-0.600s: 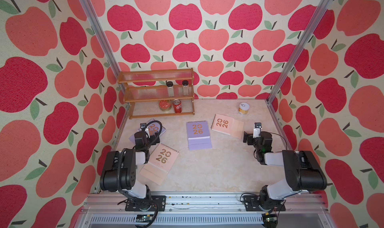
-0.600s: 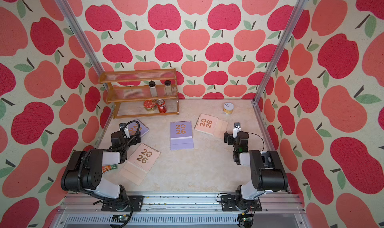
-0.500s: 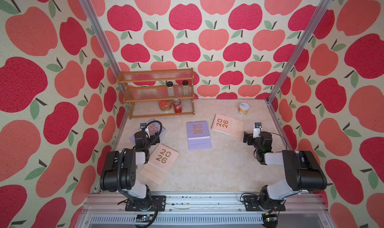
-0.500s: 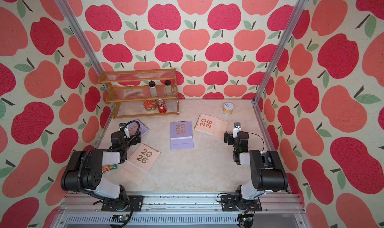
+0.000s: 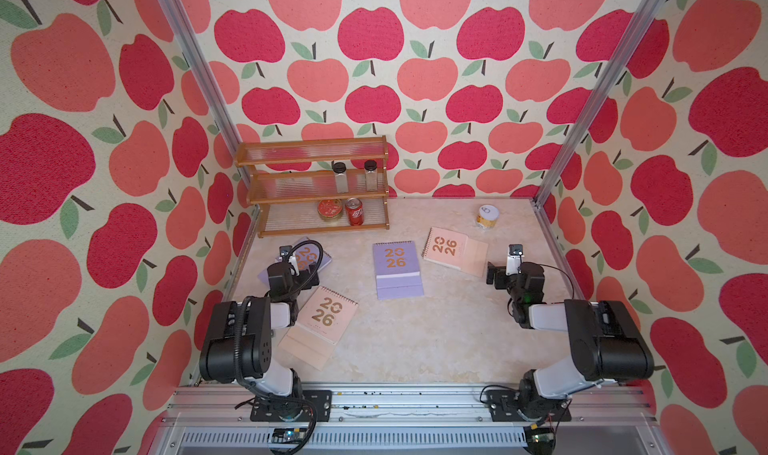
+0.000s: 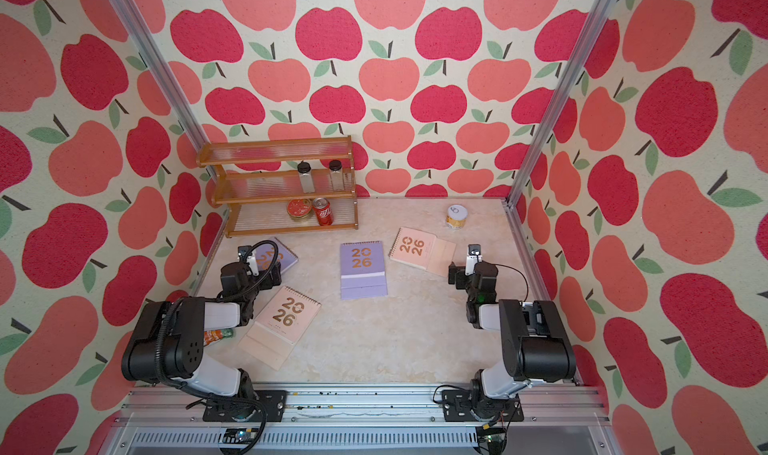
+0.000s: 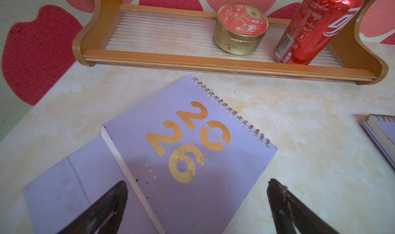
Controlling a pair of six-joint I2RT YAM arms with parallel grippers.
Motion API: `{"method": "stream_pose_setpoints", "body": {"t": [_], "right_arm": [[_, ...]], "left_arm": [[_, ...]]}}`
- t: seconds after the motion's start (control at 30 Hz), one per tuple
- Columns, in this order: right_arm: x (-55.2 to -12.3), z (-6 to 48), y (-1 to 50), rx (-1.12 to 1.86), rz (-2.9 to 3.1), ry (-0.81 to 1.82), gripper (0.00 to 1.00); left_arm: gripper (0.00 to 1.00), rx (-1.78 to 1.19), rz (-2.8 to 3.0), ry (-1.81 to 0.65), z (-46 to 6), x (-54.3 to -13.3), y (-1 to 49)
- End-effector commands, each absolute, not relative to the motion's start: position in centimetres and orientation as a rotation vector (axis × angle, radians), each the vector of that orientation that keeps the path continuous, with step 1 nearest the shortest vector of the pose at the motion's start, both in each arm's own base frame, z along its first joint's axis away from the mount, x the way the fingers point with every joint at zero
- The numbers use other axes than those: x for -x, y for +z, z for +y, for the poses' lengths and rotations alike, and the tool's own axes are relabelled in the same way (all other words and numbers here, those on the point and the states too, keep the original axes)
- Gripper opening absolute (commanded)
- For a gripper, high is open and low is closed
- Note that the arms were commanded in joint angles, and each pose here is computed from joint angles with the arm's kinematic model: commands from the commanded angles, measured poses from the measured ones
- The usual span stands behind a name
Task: Stack the calendars
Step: Pick up the calendar at the center of the board.
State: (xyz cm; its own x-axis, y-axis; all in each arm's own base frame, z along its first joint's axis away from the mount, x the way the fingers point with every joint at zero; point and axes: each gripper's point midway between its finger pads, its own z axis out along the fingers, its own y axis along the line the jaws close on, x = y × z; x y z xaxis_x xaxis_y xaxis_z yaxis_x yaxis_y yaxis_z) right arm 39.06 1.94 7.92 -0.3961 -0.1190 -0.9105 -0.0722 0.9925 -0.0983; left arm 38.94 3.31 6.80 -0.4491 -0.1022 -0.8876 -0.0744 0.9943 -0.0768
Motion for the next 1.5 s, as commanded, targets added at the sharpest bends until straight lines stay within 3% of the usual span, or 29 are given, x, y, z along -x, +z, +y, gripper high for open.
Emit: {"method": "stream_pose_setpoints", "body": {"t": [0.0,0.23,0.37,0.53,0.63,0.73,0.9,1.03,1.17,1.47], "right_arm": [[-39.8,2.0,8.8,0.148,1.945,-0.054,0.99],[-39.9,1.3,9.5,0.116,1.923,-0.094,0.99],[-40.2,0.2,13.4,0.05,1.96,-0.223,0.99],[-39.7,4.1,22.8,-0.132,1.769,0.308,0.99],[-38.9,6.7,24.8,-0.103,1.756,0.542,0.99],[-38.1,10.5,23.6,0.079,1.888,0.641,0.99],[-37.2,15.9,19.4,0.285,2.176,0.394,0.97],[-36.5,18.9,17.1,0.342,2.225,0.282,0.98],[-36.0,21.2,13.5,0.295,2.419,0.414,0.96],[-35.4,25.6,8.0,0.3,2.582,0.611,0.87]], "left_arm": [[0.99,0.101,2.009,-0.032,3.4,-39.8,7.7],[1.0,0.114,2.0,-0.013,3.7,-39.9,7.9],[0.99,0.411,2.142,0.045,6.7,-40.8,12.8],[0.99,0.262,2.126,-0.348,-0.4,-42.1,19.5],[0.99,0.251,1.995,-0.6,-3.2,-41.3,22.0],[1.0,0.28,2.017,-0.677,-4.3,-41.0,21.5],[0.99,0.036,2.196,-0.375,-8.8,-41.0,18.6],[0.97,0.015,2.255,-0.512,-11.9,-41.3,16.4],[0.96,0.006,2.283,-0.643,-14.3,-41.4,14.3],[0.95,0.047,2.35,-0.677,-15.7,-42.1,11.1]]}}
